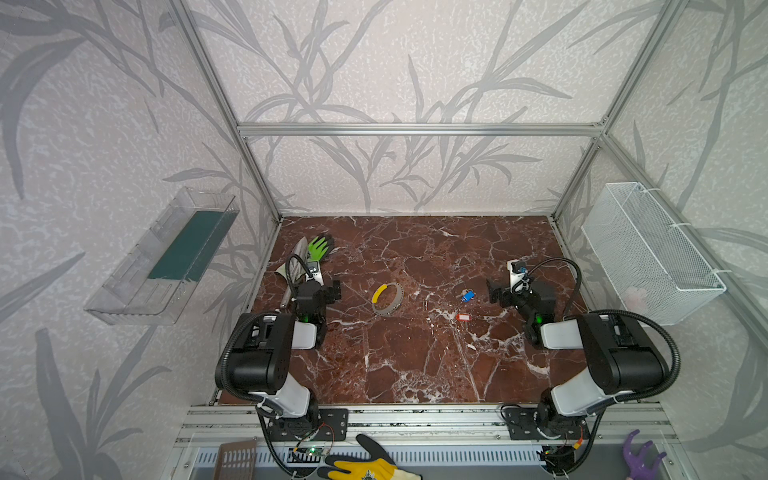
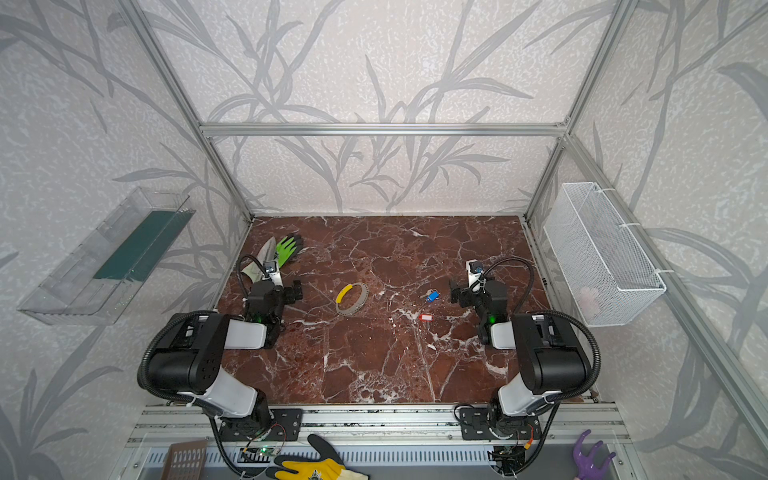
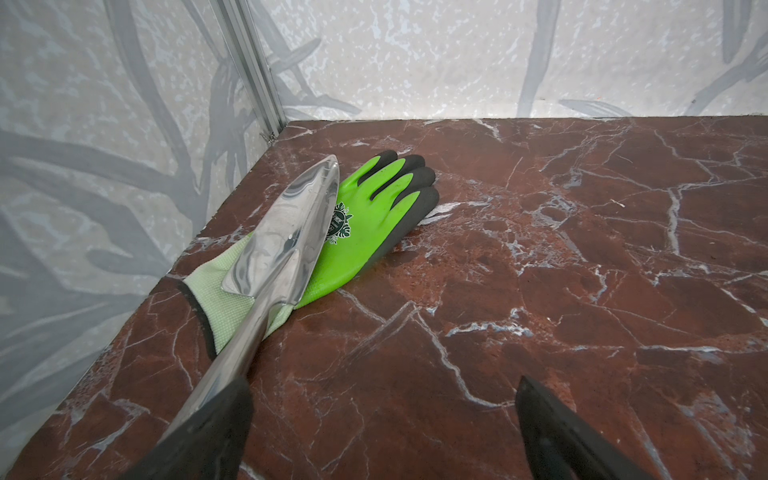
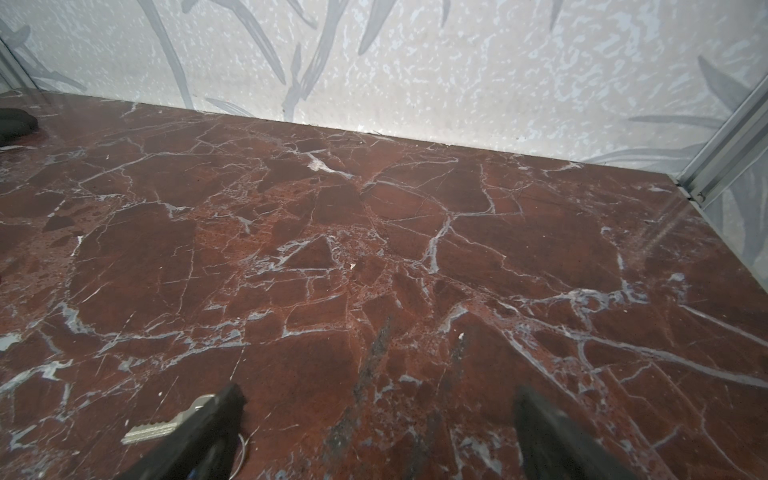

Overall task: Put the keys on the keyring
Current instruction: 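Move the left gripper over the grey keyring hoop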

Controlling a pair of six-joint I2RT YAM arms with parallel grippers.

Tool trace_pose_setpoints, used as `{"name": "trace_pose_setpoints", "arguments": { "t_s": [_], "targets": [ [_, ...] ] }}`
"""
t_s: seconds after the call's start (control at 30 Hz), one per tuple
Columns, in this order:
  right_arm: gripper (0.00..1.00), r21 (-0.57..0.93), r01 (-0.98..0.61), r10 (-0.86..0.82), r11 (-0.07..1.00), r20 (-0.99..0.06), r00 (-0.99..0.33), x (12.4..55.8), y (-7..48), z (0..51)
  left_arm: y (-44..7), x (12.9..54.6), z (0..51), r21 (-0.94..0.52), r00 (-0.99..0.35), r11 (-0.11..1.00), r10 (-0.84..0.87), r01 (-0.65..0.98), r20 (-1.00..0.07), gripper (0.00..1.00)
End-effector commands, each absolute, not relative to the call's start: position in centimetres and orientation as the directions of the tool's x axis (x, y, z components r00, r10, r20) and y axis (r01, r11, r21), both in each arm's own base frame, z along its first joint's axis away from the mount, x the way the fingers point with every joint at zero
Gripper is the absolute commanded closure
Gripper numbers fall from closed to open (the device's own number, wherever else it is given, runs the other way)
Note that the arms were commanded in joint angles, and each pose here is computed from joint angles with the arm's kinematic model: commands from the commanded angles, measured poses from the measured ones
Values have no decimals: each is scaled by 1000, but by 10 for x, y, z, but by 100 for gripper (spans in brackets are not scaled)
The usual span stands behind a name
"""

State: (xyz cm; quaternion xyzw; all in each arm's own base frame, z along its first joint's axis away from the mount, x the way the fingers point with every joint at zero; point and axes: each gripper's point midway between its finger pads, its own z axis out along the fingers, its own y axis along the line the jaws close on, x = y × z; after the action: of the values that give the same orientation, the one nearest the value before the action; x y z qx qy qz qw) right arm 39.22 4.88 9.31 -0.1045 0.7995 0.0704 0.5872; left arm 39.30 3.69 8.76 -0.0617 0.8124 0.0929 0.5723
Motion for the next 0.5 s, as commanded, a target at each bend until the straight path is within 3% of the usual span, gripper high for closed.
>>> {"name": "trace_pose_setpoints", "arguments": {
  "t_s": [0.0, 0.17, 0.37, 0.47],
  "targets": [
    [1, -6, -257, -81, 966, -956, -282, 395, 50, 95, 38, 395, 96, 56, -312, 975, -15, -217, -950, 1],
    [0, -9, -240, -76, 971, -960, -270, 394, 47, 97, 39, 394, 96, 57, -307, 974, -13, -217, -952, 1],
    [7, -21, -246, -79, 969, -971, -227, 384, 48, 129, 30, 391, 121, 82, -304, 978, 20, -192, -953, 6],
    [10, -31, -269, -96, 962, -969, -229, 380, 55, 151, 10, 393, 142, 122, -337, 988, 83, -95, -938, 9]
  ]
}}
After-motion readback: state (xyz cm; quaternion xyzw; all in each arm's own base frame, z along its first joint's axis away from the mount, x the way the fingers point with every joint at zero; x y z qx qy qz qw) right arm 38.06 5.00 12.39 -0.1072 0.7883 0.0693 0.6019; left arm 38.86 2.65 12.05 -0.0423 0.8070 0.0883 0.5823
